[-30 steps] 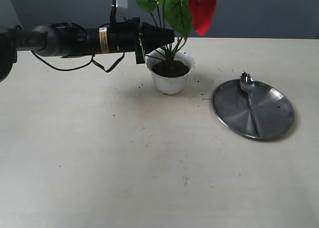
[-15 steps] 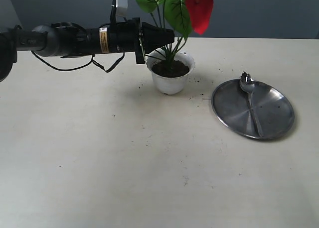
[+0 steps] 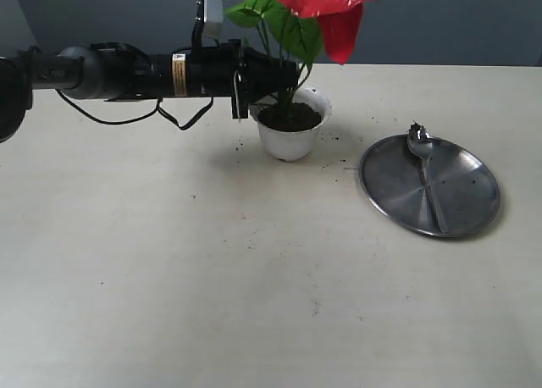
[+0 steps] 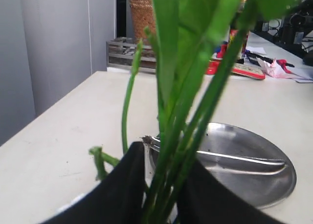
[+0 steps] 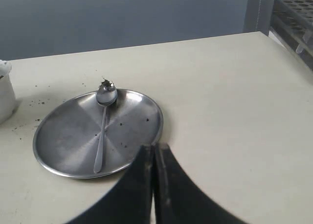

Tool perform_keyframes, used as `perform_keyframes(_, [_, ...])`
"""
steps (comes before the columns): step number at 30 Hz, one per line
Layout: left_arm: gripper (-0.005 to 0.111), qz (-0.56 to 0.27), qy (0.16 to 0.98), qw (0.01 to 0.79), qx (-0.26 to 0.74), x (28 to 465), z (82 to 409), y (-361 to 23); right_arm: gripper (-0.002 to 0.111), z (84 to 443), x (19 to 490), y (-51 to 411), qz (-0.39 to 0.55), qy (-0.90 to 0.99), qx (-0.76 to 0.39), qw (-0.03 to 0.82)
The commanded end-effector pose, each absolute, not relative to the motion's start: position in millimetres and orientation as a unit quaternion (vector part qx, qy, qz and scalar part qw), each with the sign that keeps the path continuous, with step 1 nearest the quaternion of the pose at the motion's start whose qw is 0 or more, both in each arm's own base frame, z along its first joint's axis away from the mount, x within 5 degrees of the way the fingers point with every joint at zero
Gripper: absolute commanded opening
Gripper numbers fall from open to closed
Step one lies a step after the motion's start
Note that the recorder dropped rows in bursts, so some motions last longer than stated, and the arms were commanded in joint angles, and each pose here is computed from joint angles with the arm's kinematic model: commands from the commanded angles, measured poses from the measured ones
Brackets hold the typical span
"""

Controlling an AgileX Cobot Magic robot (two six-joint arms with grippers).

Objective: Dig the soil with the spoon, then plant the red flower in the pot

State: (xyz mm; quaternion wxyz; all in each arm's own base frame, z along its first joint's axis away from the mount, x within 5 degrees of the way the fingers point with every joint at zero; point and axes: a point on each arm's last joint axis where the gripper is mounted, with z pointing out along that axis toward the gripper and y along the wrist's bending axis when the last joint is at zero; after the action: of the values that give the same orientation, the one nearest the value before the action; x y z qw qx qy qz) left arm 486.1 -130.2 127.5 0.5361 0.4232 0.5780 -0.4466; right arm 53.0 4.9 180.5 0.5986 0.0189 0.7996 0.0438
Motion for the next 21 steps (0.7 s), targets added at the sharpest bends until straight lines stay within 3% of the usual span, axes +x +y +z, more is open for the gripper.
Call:
perform_keyframes(1, [0.024,-0.430,0.613,0.497,0.439,482,100,-135,0.000,181,53,5,0.042,0.796,0.020,0.604])
perform_keyframes(12, [0.025,-0.429,0.611,0.501,0.438,483,104,-135,0.000,181,53,5,0.042,0.796,0.020,0.603])
perform_keyframes(17, [0.036,-0.426,0.605,0.510,0.439,484,114,-135,0.000,181,53,5,0.042,0.796,0.020,0.603])
perform_keyframes(21, [0.038,-0.426,0.605,0.511,0.438,484,115,-135,0.000,181,53,5,0.042,0.796,0.020,0.603])
